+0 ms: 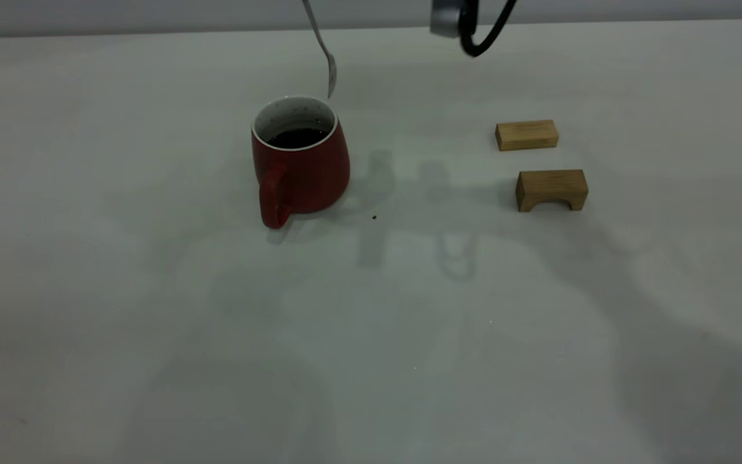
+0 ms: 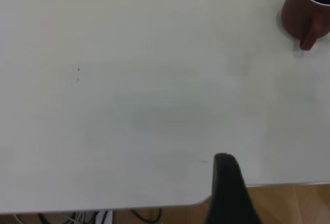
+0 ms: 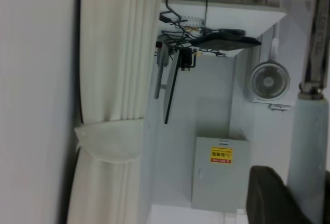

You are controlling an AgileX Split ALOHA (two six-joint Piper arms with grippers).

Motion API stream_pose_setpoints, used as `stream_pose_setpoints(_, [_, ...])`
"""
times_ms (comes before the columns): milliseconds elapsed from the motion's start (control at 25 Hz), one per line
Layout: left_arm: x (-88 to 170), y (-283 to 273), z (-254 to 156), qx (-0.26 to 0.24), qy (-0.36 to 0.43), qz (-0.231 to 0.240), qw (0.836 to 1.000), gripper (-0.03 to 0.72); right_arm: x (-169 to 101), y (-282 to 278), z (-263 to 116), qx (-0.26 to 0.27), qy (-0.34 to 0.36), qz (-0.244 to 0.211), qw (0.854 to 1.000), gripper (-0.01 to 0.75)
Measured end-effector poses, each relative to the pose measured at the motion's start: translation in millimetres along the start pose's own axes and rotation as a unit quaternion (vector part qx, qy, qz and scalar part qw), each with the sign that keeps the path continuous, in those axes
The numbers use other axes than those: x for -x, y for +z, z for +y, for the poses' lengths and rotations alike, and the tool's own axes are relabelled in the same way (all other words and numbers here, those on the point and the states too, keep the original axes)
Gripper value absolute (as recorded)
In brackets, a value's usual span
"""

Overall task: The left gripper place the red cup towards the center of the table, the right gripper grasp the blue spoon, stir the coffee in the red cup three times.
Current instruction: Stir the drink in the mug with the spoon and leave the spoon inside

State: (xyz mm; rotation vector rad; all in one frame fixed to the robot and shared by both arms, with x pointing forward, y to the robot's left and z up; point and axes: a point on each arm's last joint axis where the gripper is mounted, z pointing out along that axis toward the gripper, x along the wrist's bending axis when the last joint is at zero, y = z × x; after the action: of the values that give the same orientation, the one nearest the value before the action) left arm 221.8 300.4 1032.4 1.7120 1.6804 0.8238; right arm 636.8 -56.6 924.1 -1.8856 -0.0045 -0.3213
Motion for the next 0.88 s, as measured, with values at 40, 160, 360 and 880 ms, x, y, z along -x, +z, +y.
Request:
stream_pose_setpoints(40, [0.0, 0.0, 0.0, 0.000, 0.000, 0.000, 1.000, 0.551, -3.8, 4.4, 3.5, -0.003, -0.001, 0.001, 1.000, 0.136])
stream_pose_setpoints(160, [0.0, 0.0, 0.0, 0.000, 0.000, 0.000, 1.000, 0.551, -13.3, 16.1, 12.3, -0.014, -0.005, 0.000, 1.000, 0.136])
stream_pose_setpoints(360, [0.0, 0.0, 0.0, 0.000, 0.000, 0.000, 1.000, 0.551, -16.9, 31.0, 33.1, -0.025, 0.019, -0.014, 0.999, 0.136])
stream_pose_setpoints(880, [0.0, 0.0, 0.0, 0.000, 0.000, 0.000, 1.000, 0.551, -16.9, 61.7, 90.3, -0.029, 0.047, -0.034, 0.998, 0.136])
